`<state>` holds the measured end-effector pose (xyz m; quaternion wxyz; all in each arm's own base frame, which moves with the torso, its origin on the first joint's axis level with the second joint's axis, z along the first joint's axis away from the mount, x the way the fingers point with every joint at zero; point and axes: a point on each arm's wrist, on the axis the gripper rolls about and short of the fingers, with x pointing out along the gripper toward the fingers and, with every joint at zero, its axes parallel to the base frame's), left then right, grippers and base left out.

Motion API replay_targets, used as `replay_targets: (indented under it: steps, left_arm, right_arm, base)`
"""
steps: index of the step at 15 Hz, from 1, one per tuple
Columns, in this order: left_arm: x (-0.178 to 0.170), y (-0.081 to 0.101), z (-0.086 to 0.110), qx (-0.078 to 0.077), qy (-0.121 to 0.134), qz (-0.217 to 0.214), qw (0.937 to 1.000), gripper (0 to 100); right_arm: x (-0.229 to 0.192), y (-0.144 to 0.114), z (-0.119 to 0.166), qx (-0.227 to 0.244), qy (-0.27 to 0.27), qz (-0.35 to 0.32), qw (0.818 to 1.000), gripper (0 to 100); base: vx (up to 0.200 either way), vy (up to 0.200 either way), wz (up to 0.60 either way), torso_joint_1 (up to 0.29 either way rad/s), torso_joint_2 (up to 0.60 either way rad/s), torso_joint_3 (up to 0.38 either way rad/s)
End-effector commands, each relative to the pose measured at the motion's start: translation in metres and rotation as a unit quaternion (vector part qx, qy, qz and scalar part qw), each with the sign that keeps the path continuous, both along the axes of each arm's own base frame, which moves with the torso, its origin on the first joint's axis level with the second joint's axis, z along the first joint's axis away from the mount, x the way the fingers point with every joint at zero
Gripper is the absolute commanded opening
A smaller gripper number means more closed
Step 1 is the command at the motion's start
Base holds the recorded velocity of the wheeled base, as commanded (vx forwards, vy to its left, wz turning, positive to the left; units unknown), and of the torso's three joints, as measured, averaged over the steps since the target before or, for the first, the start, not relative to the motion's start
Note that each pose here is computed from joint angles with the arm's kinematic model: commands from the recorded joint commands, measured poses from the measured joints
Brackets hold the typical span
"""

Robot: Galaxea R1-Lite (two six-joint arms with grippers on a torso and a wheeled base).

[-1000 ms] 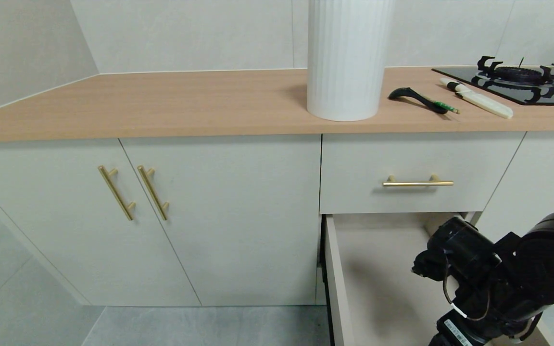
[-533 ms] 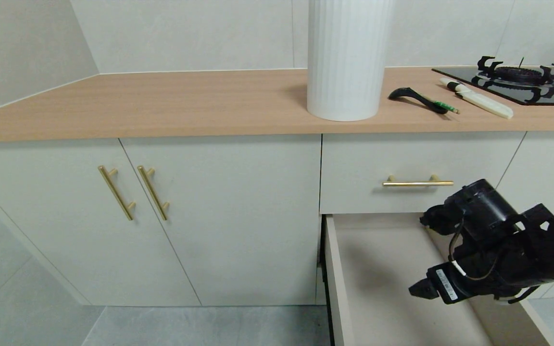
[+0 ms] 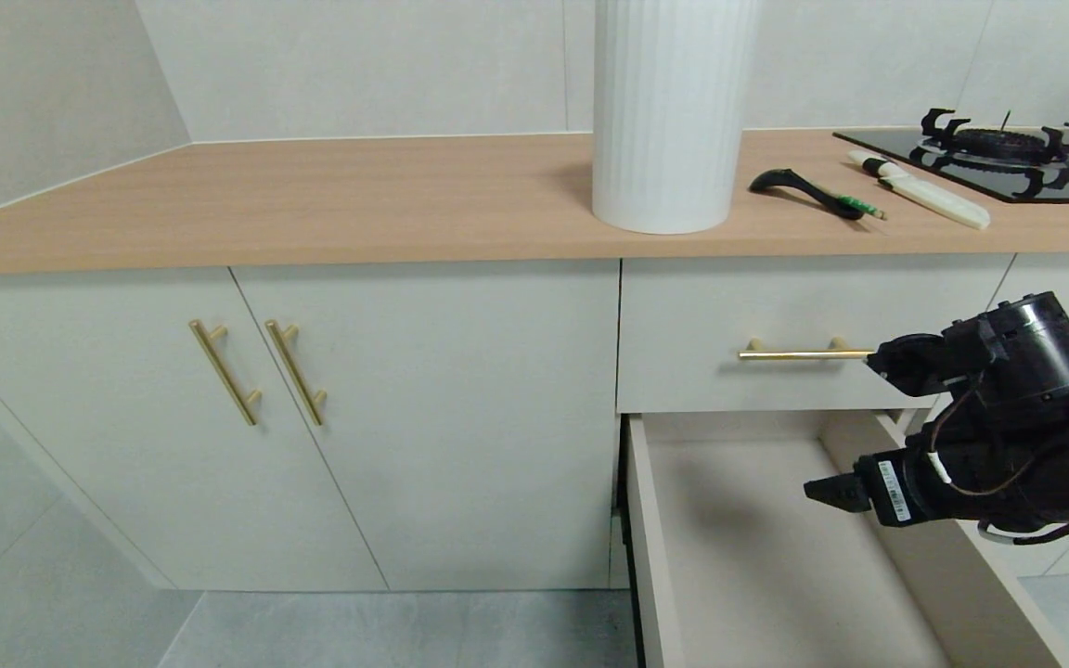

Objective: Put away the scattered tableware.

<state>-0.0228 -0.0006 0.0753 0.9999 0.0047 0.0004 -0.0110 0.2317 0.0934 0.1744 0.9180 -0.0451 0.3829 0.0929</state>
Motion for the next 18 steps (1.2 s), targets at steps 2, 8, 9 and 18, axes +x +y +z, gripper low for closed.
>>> replay_targets:
  steps: [2, 8, 9, 18]
  left_arm:
    - [0.000, 0.000, 0.000, 0.000, 0.000, 0.000, 1.0000, 100]
    - [0.000, 0.000, 0.000, 0.000, 0.000, 0.000, 1.0000, 100]
    - [0.000, 0.000, 0.000, 0.000, 0.000, 0.000, 1.0000, 100]
    - [0.000, 0.000, 0.000, 0.000, 0.000, 0.000, 1.0000, 100]
  right_arm:
    - [-0.004, -0.002, 0.002, 0.001, -0.005, 0.000, 1.000, 100]
    - [-0.005, -0.002, 0.006, 0.004, -0.012, 0.000, 1.000, 100]
    - [-0.006, -0.002, 0.008, 0.005, -0.016, 0.000, 1.000, 100]
    - [0.039, 0.009, 0.038, 0.025, -0.069, -0.008, 0.997, 100]
  base:
    - [0.000, 0.000, 0.00, 0.037, -0.16, -0.107]
    - [0.000, 0.000, 0.00, 0.124, -0.39, -0.278]
    - [0.000, 0.000, 0.00, 0.163, -0.49, -0.286]
    - [0.000, 0.000, 0.00, 0.193, -0.47, -0.281]
